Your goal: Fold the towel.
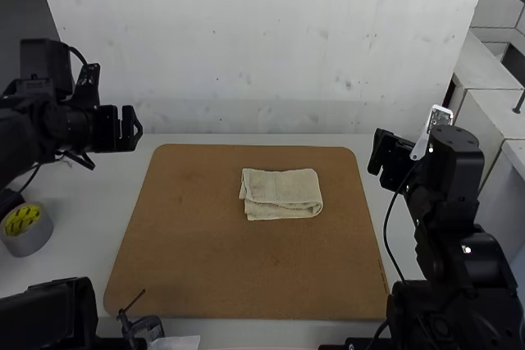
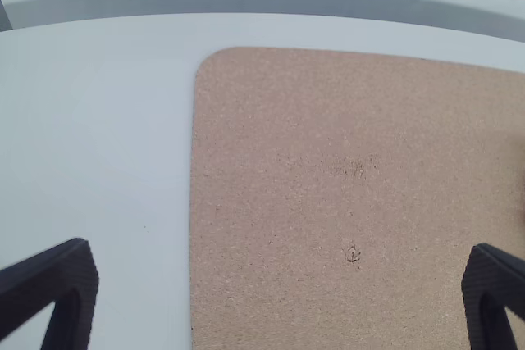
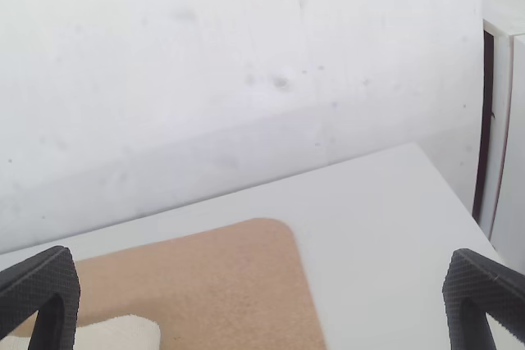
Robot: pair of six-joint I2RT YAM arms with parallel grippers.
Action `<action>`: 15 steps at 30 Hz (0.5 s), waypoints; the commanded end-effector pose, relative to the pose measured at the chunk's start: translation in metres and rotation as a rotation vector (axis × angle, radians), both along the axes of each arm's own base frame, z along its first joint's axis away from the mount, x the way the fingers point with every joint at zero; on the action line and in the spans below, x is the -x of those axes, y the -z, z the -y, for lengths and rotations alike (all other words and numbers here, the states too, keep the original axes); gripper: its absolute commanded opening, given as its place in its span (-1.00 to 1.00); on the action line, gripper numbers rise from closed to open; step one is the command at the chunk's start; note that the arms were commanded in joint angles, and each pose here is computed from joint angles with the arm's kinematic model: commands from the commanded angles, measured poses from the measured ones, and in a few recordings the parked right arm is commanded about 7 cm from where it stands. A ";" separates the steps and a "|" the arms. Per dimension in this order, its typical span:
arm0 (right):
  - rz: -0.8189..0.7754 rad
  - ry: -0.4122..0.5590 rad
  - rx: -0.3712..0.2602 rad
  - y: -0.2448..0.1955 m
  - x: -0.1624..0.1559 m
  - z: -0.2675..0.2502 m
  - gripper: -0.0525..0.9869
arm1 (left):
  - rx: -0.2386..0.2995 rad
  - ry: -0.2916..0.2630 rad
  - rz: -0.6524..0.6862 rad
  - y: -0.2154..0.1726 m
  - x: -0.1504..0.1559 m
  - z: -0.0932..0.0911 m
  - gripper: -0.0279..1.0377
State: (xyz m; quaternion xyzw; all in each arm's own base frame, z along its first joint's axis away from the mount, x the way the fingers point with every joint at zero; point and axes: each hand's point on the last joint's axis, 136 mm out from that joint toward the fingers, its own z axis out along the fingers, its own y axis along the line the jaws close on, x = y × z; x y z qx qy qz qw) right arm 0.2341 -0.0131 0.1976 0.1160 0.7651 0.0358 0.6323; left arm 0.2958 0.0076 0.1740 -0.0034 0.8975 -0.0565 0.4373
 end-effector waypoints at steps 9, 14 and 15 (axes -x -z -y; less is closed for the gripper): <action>-0.011 0.040 0.002 -0.009 0.007 0.007 0.94 | 0.024 0.004 0.140 -0.009 0.027 0.004 0.94; -0.030 0.026 -0.001 -0.002 0.007 0.005 0.94 | 0.073 0.053 0.187 0.002 0.036 0.014 0.94; -0.033 0.027 -0.002 -0.001 0.007 0.005 0.94 | 0.085 0.049 0.195 0.004 0.037 0.014 0.94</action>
